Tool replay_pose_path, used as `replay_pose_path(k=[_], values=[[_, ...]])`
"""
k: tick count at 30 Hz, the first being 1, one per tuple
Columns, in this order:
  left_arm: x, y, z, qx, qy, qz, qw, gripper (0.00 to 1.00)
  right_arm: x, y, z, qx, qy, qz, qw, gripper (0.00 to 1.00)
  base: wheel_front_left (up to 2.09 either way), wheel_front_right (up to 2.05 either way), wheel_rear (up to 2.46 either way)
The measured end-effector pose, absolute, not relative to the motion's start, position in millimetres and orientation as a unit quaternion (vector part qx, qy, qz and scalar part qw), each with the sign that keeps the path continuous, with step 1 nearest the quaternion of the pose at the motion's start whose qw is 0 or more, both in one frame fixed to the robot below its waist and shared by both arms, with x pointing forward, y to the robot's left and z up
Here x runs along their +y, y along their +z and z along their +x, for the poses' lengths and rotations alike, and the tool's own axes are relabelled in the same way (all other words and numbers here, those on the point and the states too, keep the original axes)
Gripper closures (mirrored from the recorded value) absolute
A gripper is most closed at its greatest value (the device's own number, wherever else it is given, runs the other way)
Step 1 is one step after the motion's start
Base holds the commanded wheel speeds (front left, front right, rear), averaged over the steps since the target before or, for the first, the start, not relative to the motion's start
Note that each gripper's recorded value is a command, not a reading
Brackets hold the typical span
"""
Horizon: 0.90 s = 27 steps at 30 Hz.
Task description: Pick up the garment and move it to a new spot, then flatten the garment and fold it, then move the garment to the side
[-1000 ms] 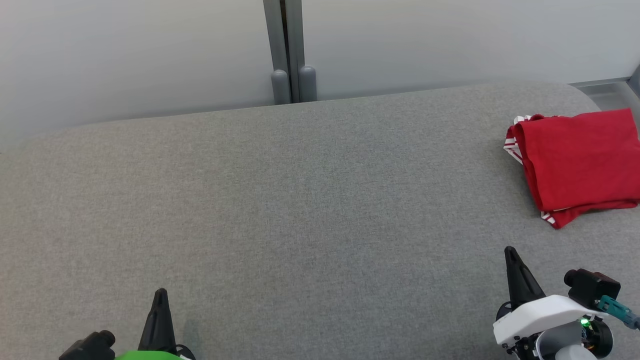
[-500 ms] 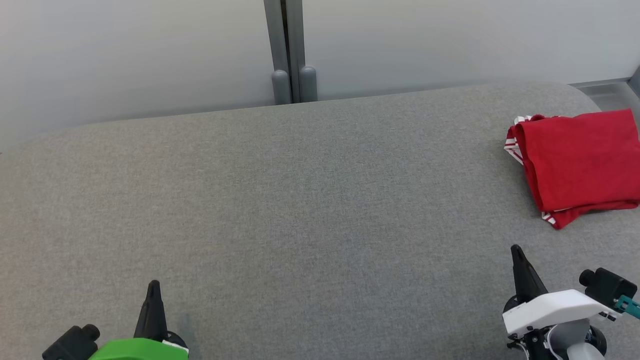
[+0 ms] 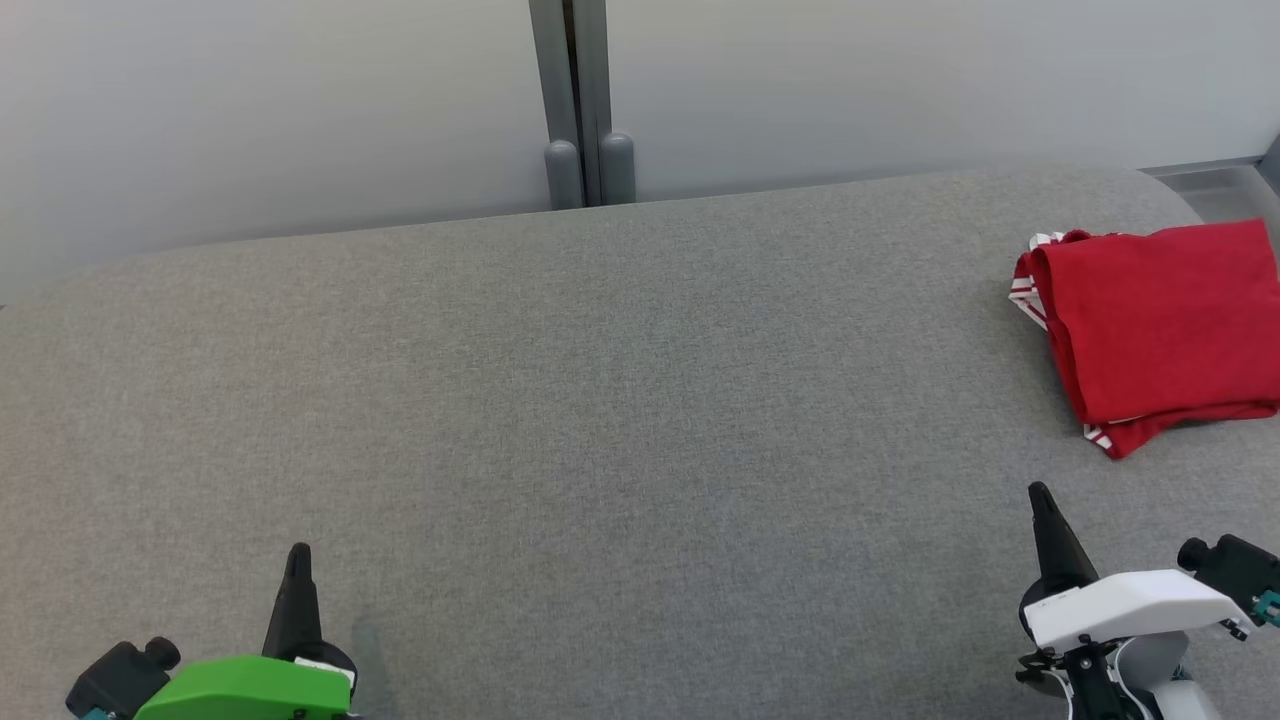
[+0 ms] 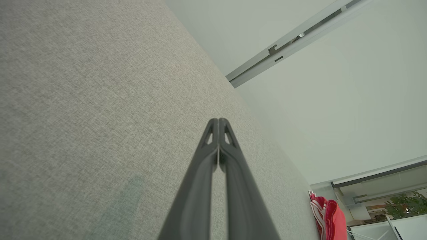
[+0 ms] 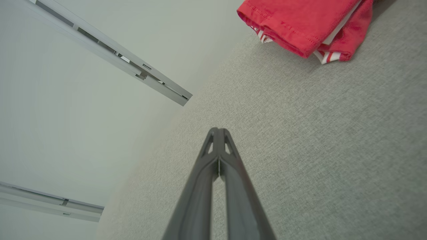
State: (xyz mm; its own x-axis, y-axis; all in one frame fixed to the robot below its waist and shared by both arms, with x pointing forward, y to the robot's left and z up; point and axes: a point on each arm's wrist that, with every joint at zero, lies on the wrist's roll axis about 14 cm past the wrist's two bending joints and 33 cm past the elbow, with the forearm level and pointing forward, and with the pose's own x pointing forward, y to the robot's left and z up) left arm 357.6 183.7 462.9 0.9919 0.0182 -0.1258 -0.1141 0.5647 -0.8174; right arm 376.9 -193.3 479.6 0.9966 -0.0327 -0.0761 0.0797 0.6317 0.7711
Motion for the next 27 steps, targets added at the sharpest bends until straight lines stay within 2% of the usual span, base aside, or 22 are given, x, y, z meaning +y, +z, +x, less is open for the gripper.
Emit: replay_pose_path(k=[27], values=[[190.7, 476.9, 371.0, 0.036, 0.034, -0.573, 0.818, 1.00, -197.1, 486.1, 380.9, 0.022, -0.031, 0.554, 0.832, 1.00, 0.00, 0.00, 0.00]])
